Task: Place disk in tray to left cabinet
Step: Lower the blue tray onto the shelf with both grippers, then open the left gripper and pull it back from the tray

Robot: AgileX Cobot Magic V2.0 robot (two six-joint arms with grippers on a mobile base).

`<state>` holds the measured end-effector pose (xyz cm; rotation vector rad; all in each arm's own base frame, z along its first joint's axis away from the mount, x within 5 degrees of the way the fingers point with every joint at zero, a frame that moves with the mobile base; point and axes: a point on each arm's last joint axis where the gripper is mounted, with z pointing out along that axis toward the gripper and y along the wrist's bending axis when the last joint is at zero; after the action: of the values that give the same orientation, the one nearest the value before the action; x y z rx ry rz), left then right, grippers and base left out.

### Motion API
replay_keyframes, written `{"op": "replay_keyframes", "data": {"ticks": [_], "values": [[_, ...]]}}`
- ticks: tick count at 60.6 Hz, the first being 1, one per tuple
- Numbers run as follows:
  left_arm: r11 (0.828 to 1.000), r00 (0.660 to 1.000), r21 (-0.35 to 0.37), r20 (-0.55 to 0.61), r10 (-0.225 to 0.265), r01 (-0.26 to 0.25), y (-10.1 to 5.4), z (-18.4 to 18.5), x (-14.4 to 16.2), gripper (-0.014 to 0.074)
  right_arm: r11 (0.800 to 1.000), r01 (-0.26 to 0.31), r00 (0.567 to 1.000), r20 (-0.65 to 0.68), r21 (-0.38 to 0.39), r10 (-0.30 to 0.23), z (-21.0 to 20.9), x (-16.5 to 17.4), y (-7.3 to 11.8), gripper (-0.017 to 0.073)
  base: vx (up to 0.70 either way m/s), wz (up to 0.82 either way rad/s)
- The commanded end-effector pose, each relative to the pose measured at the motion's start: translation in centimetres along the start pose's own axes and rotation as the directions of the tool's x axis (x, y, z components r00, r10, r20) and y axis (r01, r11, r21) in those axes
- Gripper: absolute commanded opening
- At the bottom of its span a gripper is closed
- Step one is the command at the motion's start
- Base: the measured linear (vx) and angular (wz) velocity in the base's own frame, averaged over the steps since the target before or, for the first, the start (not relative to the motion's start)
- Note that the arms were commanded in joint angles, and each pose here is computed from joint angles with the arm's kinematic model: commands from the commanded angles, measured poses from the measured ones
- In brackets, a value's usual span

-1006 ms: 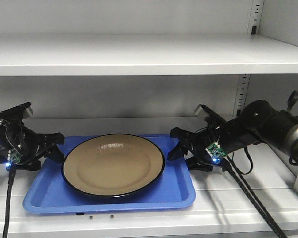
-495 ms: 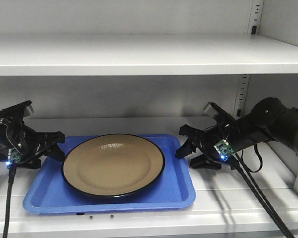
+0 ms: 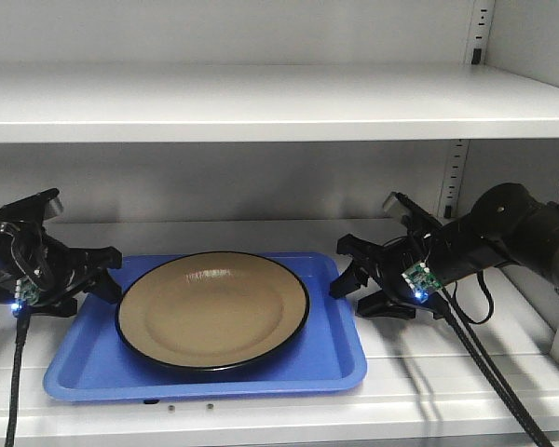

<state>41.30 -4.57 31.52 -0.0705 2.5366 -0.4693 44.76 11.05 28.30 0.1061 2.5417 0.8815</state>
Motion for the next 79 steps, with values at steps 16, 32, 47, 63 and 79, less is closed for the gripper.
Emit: {"op": "replay_keyframes", "data": {"ticks": [16,32,47,63,79], "values": [[0.999,0.981,-0.02,0.193,0.031,-0.028,-0.6,-5.1,0.2,0.0514,0.998,0.041,0.993,0.109,-0.057,-0.035,-3.4,-1.0,2.5,0.0386,0.0,0.0],[0.995,0.943,-0.082,0.326,0.072,-0.047,-0.2,-8.6,4.2,0.0454,0.998,0.041,0.993,0.109,-0.057,-0.035,-3.4,-1.0,2.5,0.0386,0.0,0.0],[0.991,0.845,-0.131,0.525,0.099,-0.035,1.2,-11.5,10.6,0.0353,0.998,0.041,0.994,0.108,-0.057,-0.035,-3.4,-1.0,2.5,0.0386,0.0,0.0],[0.988,0.743,-0.154,0.66,0.112,-0.012,3.1,-12.4,19.3,0.02,0.998,0.041,0.994,0.101,-0.057,-0.035,-3.4,-0.9,2.5,0.0386,0.0,0.0],[0.96,0.702,-0.253,0.662,0.263,-0.12,4.2,-12.6,25.6,0.0091,0.998,0.041,0.994,0.102,-0.057,-0.035,-3.4,-0.9,2.5,0.0386,0.0,0.0]]}}
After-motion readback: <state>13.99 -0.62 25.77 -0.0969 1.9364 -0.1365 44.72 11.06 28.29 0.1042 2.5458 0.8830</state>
